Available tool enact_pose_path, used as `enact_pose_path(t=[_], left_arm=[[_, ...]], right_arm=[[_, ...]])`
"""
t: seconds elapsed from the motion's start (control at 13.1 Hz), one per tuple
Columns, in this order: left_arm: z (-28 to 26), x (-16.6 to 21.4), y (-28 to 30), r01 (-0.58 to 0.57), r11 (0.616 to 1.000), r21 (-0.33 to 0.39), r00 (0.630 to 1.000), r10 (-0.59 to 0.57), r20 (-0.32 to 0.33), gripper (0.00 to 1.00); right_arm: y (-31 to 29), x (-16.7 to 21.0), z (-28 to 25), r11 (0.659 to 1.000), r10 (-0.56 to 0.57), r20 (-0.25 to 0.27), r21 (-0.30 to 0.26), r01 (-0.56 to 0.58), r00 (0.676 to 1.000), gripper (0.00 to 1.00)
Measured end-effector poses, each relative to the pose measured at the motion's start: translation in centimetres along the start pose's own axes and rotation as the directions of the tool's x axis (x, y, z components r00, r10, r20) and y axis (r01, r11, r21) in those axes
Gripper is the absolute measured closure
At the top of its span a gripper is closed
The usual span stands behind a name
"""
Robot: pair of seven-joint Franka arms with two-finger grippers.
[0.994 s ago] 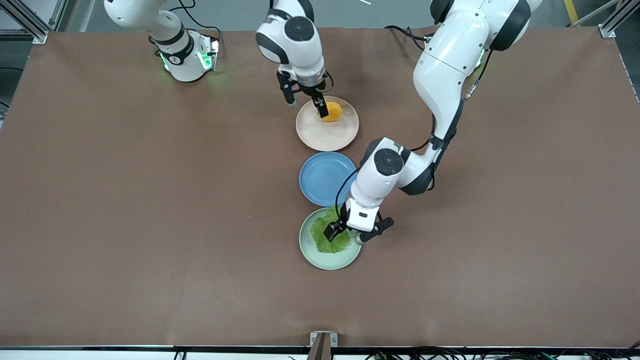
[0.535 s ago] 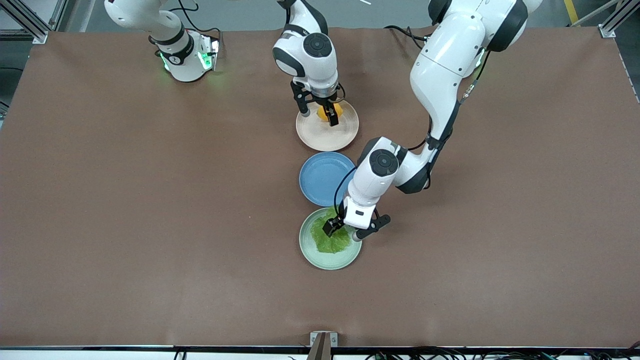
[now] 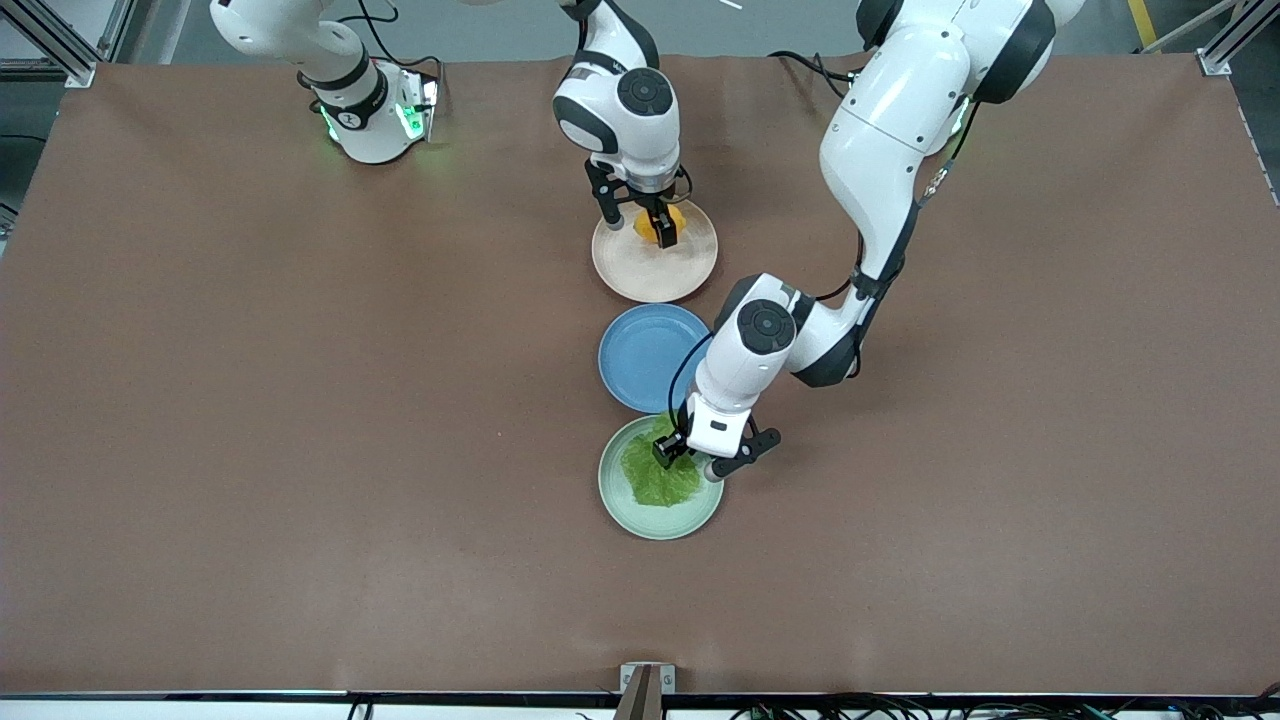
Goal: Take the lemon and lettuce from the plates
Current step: 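Close the left gripper on the lettuce while the right gripper grasps the lemon, then lift the lettuce off the plate while the right gripper carries the lemon away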
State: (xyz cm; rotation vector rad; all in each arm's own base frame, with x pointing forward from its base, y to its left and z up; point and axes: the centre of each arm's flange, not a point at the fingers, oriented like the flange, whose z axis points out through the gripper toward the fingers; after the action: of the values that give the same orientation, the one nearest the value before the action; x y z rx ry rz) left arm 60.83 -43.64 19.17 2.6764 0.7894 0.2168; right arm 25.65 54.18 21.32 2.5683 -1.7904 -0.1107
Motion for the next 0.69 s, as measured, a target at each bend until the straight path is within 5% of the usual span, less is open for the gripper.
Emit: enact_pose_path(t=[0.23, 0.46, 0.69], left_arm=[[-0.1, 0.0, 0.1, 0.000, 1.000, -0.002, 1.000, 0.000, -0.001, 0.75], [-0.4, 0.1, 0.4, 0.000, 1.000, -0.010, 1.000, 0.000, -0.004, 0.91], [-2.4, 0.6, 1.8, 0.001, 0.999, -0.043, 1.000, -0.002, -0.018, 0.96]], right_arm=[[0.1, -0.1, 1.0, 1.000, -0.005, -0.010, -0.007, 0.005, 1.000, 0.04], [-0.2, -0.5, 0.7, 0.999, -0.031, -0.012, 0.022, 0.031, 0.999, 0.32], [-1.2, -0.5, 0.0, 0.998, -0.041, -0.009, 0.043, 0.041, 0.999, 0.32]])
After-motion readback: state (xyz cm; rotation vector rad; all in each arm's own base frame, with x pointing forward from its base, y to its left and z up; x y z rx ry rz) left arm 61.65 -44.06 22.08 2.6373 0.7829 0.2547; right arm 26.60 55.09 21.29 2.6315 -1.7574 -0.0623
